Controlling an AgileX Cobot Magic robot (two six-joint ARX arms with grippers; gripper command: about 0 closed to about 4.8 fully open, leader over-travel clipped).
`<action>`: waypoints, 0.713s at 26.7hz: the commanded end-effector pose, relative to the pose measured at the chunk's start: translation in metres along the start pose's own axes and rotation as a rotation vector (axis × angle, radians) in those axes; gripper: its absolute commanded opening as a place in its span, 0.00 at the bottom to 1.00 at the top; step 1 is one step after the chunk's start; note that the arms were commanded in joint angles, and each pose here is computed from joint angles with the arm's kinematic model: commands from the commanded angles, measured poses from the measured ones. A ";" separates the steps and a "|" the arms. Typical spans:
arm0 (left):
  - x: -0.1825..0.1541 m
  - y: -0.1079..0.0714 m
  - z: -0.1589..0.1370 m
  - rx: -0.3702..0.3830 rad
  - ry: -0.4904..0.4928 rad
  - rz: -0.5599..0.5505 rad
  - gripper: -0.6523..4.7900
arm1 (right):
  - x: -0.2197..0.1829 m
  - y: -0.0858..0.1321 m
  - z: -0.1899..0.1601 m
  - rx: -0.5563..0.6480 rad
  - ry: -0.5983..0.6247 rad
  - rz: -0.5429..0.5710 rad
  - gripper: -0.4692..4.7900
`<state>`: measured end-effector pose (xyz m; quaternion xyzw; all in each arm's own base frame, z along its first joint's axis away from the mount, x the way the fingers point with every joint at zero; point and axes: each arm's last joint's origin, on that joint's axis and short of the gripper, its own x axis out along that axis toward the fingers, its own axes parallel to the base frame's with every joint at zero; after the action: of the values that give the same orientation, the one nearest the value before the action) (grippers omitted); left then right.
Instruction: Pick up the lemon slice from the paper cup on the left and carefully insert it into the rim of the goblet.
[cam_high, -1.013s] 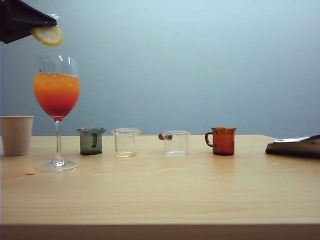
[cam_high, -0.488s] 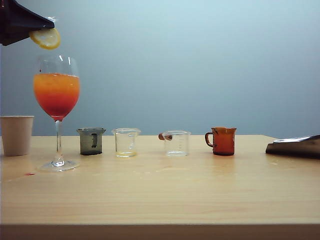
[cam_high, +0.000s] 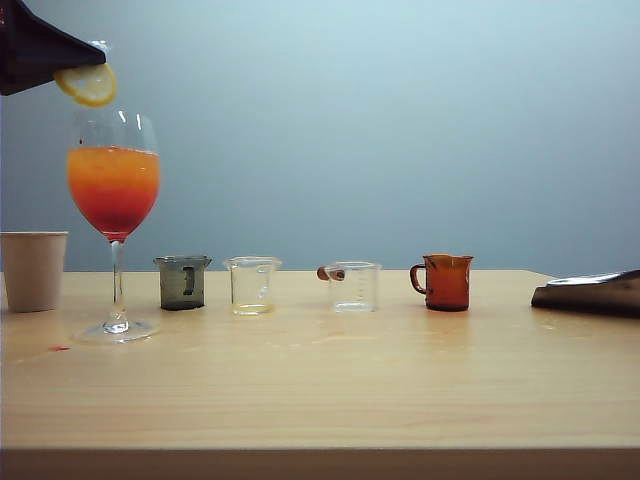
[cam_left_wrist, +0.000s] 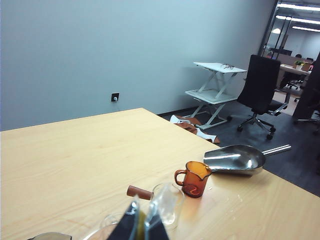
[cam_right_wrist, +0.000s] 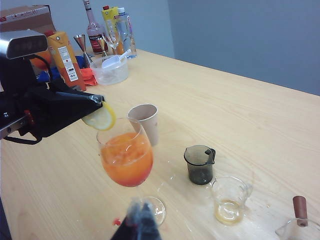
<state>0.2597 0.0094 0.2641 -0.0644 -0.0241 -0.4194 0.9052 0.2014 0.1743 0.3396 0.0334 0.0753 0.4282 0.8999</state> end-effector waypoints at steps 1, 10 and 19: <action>0.000 0.000 0.000 0.025 0.010 -0.004 0.11 | -0.001 0.000 0.002 -0.006 -0.009 0.000 0.09; 0.000 0.000 -0.006 0.033 0.052 -0.016 0.11 | -0.001 0.000 0.000 -0.009 0.014 -0.002 0.09; -0.004 0.004 -0.005 0.071 0.050 0.007 0.11 | -0.001 0.000 0.000 -0.009 0.012 -0.002 0.09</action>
<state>0.2602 0.0124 0.2555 -0.0287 -0.0088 -0.4186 0.9077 0.2011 0.1740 0.3366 0.0258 0.0886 0.4274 0.8994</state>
